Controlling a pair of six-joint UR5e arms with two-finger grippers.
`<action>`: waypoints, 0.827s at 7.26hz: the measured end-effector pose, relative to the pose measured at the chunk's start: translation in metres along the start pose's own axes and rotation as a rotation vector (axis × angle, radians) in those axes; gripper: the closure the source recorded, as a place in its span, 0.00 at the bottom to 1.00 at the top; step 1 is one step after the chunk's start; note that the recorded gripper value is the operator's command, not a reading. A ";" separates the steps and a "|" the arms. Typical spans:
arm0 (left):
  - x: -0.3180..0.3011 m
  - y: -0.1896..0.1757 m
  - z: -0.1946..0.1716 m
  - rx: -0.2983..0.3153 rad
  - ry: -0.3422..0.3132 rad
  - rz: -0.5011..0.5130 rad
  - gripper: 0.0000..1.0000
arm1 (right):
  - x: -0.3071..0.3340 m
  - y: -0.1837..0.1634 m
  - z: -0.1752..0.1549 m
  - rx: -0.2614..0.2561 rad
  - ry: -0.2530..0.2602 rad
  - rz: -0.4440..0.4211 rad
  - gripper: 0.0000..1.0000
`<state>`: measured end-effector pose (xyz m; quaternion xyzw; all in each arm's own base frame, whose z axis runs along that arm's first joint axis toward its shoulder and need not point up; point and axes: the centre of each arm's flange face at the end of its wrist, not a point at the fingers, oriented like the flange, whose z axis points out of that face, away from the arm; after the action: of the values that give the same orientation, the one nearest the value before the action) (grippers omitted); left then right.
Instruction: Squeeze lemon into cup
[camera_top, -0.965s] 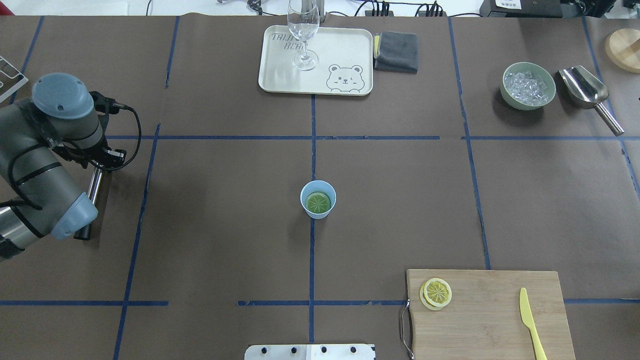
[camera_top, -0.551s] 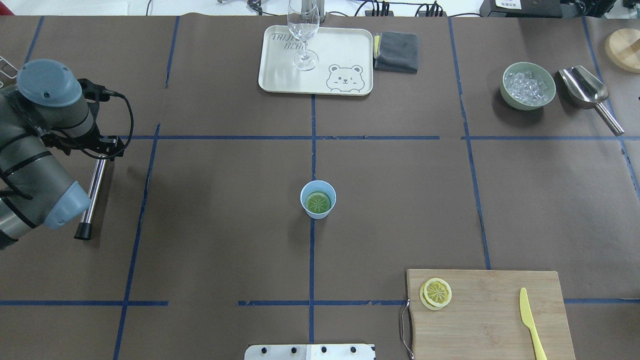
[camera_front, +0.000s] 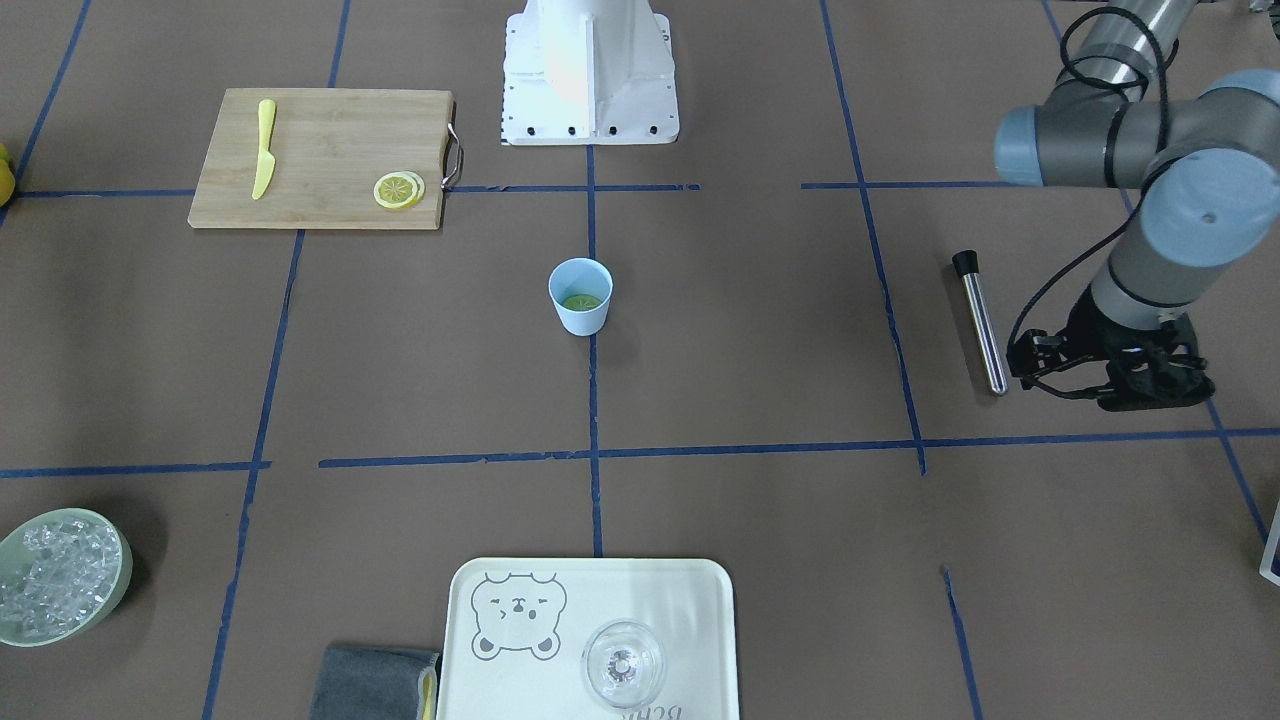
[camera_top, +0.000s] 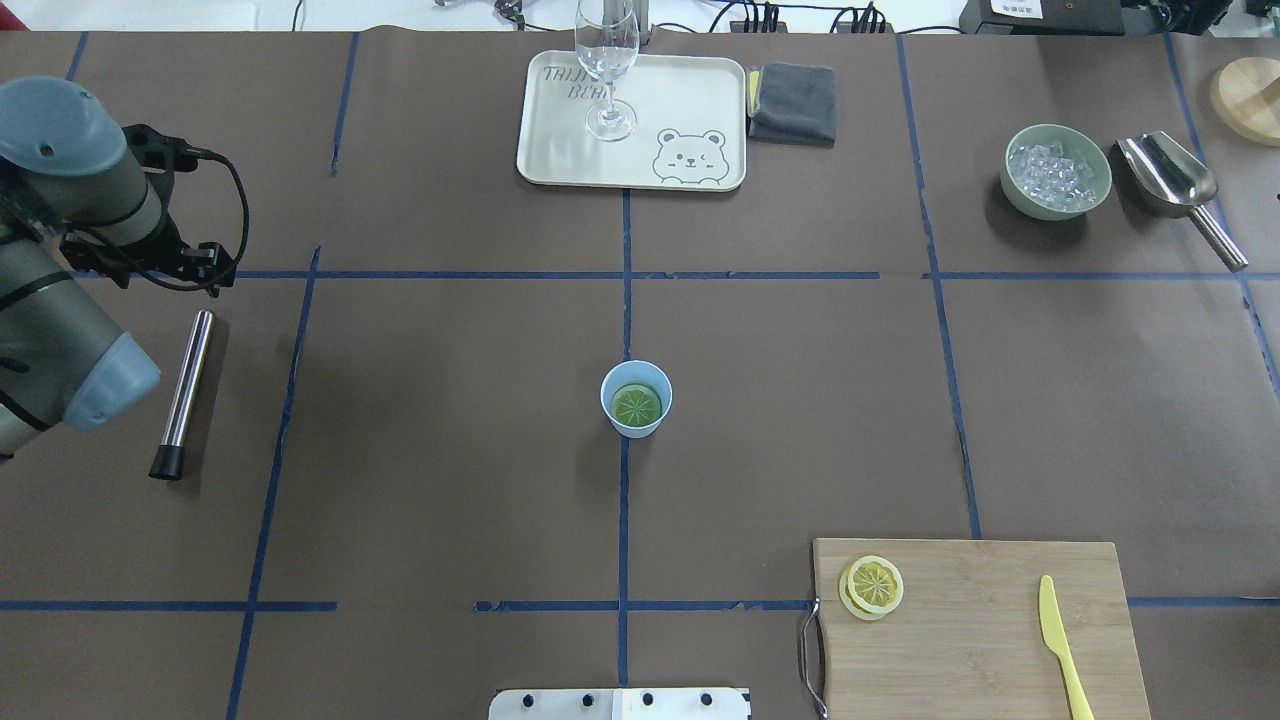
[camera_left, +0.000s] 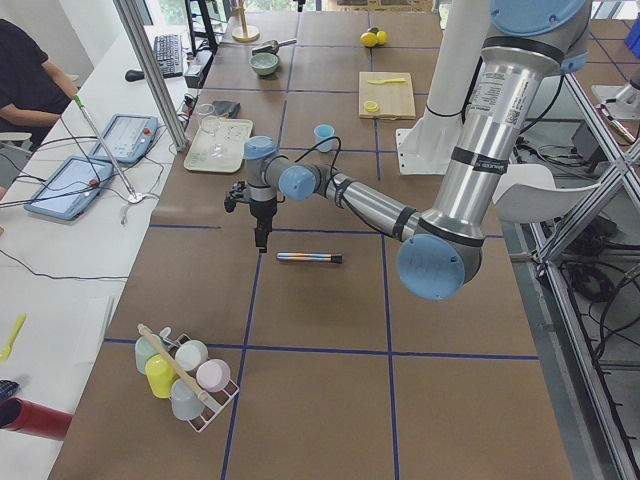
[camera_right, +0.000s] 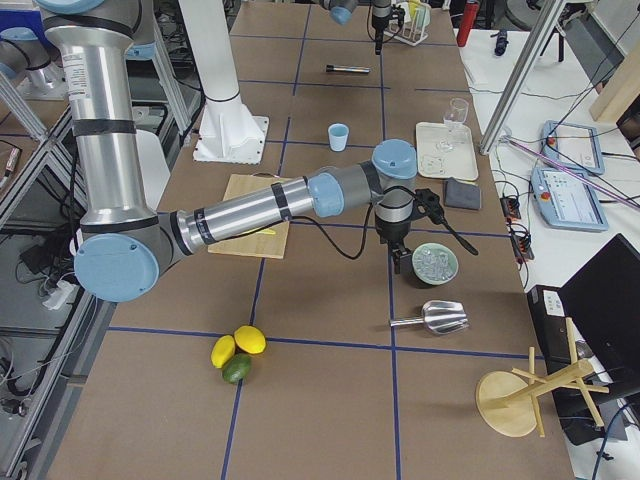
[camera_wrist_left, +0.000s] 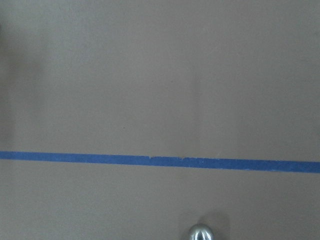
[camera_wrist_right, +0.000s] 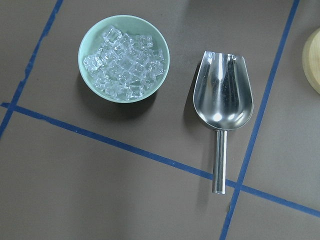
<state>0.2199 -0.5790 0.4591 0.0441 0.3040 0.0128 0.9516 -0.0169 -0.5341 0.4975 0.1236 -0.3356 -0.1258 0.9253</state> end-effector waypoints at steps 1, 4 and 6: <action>-0.033 -0.010 -0.023 0.017 0.030 0.028 0.00 | 0.001 0.002 0.002 -0.005 -0.004 0.004 0.00; -0.180 0.001 -0.059 0.035 0.075 0.118 0.00 | 0.006 0.008 0.008 -0.022 -0.013 0.017 0.00; -0.266 0.040 -0.050 0.016 0.065 0.123 0.00 | 0.011 0.014 0.015 -0.040 -0.021 0.034 0.00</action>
<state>-0.0259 -0.5492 0.5761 0.0697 0.3314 0.0703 0.9383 -0.0166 -0.5264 0.5195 0.0982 -0.3447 -0.1180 0.9261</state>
